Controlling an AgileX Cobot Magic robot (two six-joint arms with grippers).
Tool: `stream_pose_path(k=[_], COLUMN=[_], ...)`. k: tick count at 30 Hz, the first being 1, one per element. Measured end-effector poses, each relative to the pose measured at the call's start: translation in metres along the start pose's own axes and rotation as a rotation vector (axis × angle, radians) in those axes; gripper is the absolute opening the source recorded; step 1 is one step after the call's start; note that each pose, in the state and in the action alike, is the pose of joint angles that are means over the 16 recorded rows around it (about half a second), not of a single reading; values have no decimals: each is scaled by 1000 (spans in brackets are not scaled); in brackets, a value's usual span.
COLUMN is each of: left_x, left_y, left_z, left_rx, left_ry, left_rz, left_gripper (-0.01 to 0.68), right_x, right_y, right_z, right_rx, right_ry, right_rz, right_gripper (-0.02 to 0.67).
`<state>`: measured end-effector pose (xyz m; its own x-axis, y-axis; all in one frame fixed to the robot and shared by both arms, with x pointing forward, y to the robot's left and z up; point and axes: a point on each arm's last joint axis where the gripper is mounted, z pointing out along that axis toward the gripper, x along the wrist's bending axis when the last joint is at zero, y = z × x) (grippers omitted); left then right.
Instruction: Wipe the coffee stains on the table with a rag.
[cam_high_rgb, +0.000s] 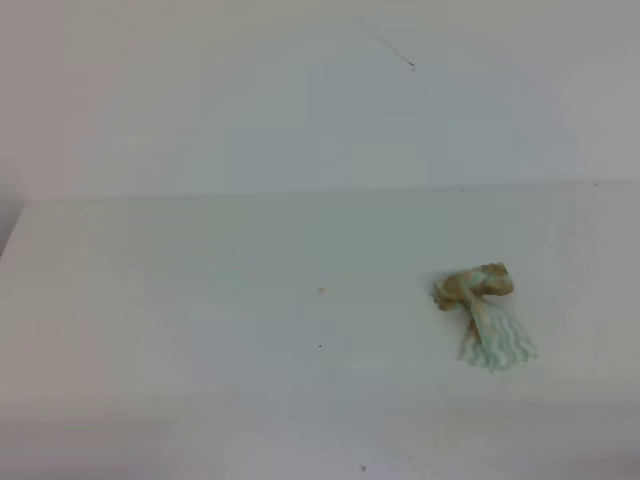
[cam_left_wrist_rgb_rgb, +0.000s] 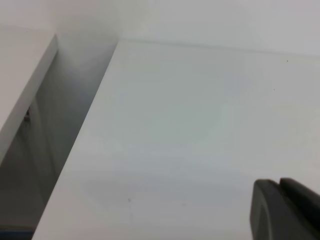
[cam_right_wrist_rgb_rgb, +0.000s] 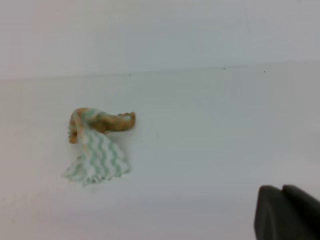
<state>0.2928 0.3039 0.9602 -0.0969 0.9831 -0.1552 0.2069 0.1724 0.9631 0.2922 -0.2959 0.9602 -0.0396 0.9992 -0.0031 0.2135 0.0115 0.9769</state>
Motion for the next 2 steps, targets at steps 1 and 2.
stream_pose_path(k=[1, 2], left_x=[0, 0], left_y=[0, 0], left_z=[0, 0], left_rx=[0, 0], left_ry=[0, 0], left_rz=[0, 0], left_gripper=[-3, -3], right_x=[0, 0], right_y=[0, 0], right_z=[0, 0], right_rx=[0, 0], right_ry=[0, 0], right_rz=[0, 0], right_gripper=[0, 0])
